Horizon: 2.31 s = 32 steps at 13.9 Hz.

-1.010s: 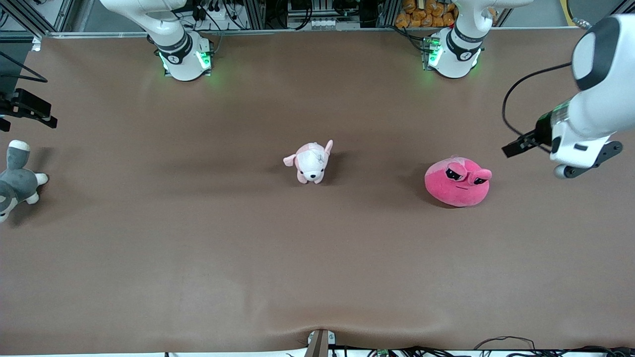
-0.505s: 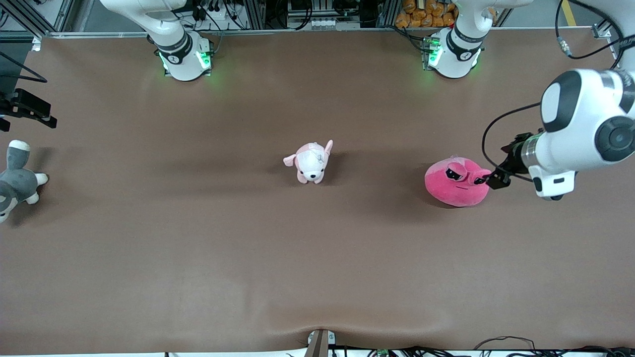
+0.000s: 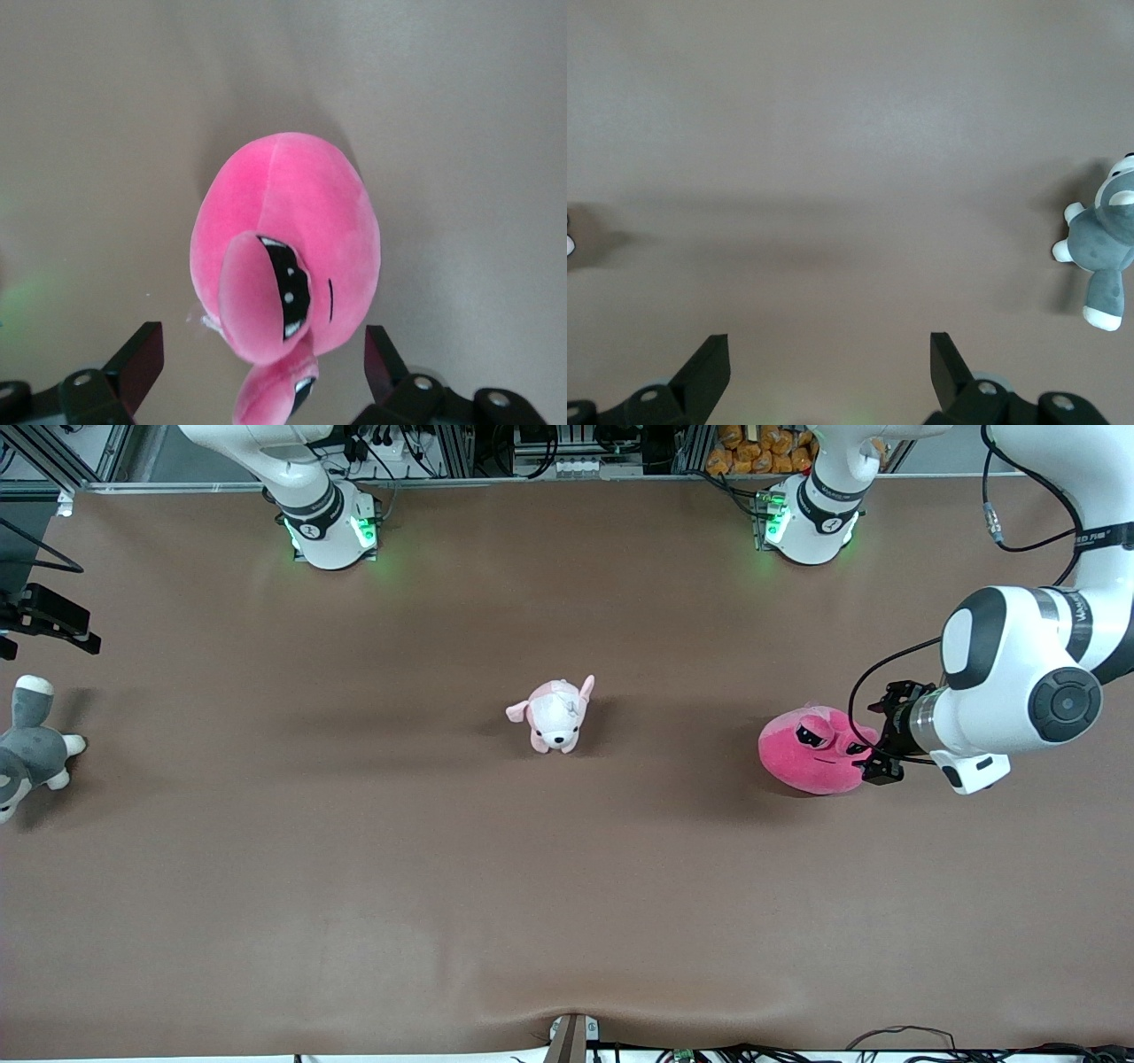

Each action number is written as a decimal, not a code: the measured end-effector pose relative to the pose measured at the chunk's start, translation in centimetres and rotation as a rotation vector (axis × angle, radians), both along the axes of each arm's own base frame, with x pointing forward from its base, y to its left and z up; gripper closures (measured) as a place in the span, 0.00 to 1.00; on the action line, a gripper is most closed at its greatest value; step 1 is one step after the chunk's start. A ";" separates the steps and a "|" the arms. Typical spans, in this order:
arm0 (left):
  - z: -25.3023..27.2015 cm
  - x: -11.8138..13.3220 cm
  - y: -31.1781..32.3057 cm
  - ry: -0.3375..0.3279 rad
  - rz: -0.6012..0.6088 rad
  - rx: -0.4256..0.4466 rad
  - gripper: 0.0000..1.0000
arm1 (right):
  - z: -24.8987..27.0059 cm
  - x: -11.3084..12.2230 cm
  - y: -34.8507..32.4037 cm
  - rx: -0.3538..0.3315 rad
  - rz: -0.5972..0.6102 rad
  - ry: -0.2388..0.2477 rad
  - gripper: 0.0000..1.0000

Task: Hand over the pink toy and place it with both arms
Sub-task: 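Lower the left gripper onto the pink plush and close on it, then lift the pink plush with the left gripper toward the table middle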

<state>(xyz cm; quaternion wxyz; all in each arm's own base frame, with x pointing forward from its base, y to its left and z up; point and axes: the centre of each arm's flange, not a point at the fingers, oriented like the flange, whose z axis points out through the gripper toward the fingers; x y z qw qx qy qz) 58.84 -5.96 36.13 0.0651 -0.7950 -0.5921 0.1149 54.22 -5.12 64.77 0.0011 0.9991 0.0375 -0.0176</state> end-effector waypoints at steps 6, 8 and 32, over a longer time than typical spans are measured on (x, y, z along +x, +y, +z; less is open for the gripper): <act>-2.2 -0.6 2.0 0.002 0.083 -0.050 0.21 | -0.2 0.0 -0.1 0.000 -0.001 0.004 0.00; -2.4 -0.7 1.9 0.001 0.084 -0.051 0.43 | -0.3 0.1 -0.1 0.000 -0.001 0.005 0.00; 20.7 -3.3 -26.6 -0.001 0.458 -0.340 0.88 | -2.0 3.6 -0.1 -0.033 -0.006 -0.039 0.00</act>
